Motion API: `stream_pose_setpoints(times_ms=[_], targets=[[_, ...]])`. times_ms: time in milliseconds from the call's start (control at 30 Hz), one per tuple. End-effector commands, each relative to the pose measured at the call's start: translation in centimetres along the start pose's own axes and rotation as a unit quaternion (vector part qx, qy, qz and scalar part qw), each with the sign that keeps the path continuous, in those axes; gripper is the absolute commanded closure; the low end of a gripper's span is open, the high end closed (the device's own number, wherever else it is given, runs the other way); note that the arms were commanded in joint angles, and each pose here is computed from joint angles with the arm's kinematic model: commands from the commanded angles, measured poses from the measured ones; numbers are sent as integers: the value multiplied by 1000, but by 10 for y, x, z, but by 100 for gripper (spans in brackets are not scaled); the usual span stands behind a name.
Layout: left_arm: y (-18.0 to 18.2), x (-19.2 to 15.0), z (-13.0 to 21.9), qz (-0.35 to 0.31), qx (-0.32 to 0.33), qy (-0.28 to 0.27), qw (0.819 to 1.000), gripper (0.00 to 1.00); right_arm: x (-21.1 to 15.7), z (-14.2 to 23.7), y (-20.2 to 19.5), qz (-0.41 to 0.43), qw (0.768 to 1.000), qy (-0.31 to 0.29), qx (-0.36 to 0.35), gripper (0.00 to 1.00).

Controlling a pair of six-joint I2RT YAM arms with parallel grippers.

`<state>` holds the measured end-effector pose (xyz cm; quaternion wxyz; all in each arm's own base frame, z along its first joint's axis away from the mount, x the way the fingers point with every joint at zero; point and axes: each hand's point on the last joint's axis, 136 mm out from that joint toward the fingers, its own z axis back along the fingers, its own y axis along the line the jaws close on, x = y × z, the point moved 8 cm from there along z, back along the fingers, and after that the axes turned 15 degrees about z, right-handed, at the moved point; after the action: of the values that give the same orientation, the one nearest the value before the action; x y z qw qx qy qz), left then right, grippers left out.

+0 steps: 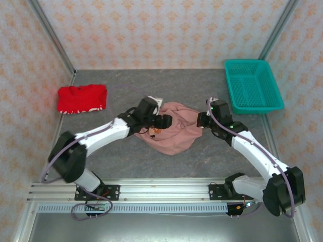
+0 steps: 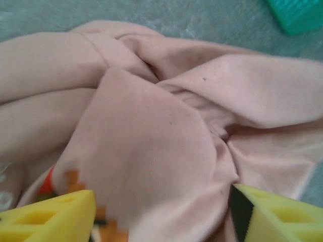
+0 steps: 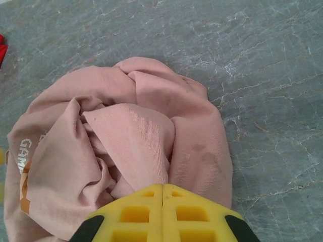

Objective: Fold the inside-out t-shirt
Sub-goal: Turn the T-shirt inside out at the center of the table.

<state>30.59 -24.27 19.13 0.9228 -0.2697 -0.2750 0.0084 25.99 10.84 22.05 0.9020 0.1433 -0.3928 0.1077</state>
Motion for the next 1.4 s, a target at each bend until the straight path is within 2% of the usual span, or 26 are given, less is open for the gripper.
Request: stream_pose_setpoints(times_ms=[0, 67, 133, 200, 300, 400, 467, 533, 633, 767, 833, 867, 933, 1067, 1200, 1267, 1367], targets=[[3, 2, -22, -21, 35, 38, 998, 60, 32, 18, 2, 16, 998, -56, -14, 100], [-2, 13, -21, -27, 28, 23, 999, 85, 51, 29, 3, 26, 996, -82, -29, 100], [-1, 29, -12, -27, 25, 4, 999, 100, 74, 43, 7, 30, 992, -123, -27, 100], [4, 49, 7, -13, 8, -23, 1000, 100, 99, 61, 12, 31, 985, -170, -21, 100], [20, 79, 55, 35, -18, -98, 994, 100, 133, 94, 19, 41, 972, -230, -18, 100], [41, 98, 115, 85, -40, -192, 977, 100, 151, 129, 23, 52, 959, -278, -22, 100], [52, 98, 152, 99, -33, -246, 964, 100, 152, 144, 25, 59, 955, -290, -21, 100], [57, 86, 171, 103, -19, -266, 958, 100, 141, 146, 24, 59, 958, -280, -19, 100], [80, 51, 165, 138, 16, -244, 960, 100, 103, 125, 13, 47, 975, -215, -39, 100], [129, -13, 133, 172, 114, -174, 963, 100, 26, 77, -7, 4, 993, -96, -70, 100], [141, -37, 119, 177, 123, -130, 968, 100, -9, 54, -10, -30, 997, -46, -53, 100], [143, -46, 113, 180, 120, -112, 970, 96, -26, 40, -9, -52, 998, -22, -33, 100], [139, -56, 109, 166, 118, -102, 974, 76, -55, 19, -7, -92, 996, 19, -2, 100], [96, -54, 98, 77, 81, -104, 988, 44, -87, 0, 1, -86, 993, 77, -4, 100], [59, -35, 64, 6, 80, -58, 995, 34, -87, -6, 7, -58, 993, 102, -5, 100], [43, -25, 44, -36, 93, -29, 995, 31, -85, -8, 8, -39, 992, 119, -14, 100], [38, -21, 13, -62, 134, 26, 989, 30, -78, -4, 5, -14, 992, 121, -40, 99]])
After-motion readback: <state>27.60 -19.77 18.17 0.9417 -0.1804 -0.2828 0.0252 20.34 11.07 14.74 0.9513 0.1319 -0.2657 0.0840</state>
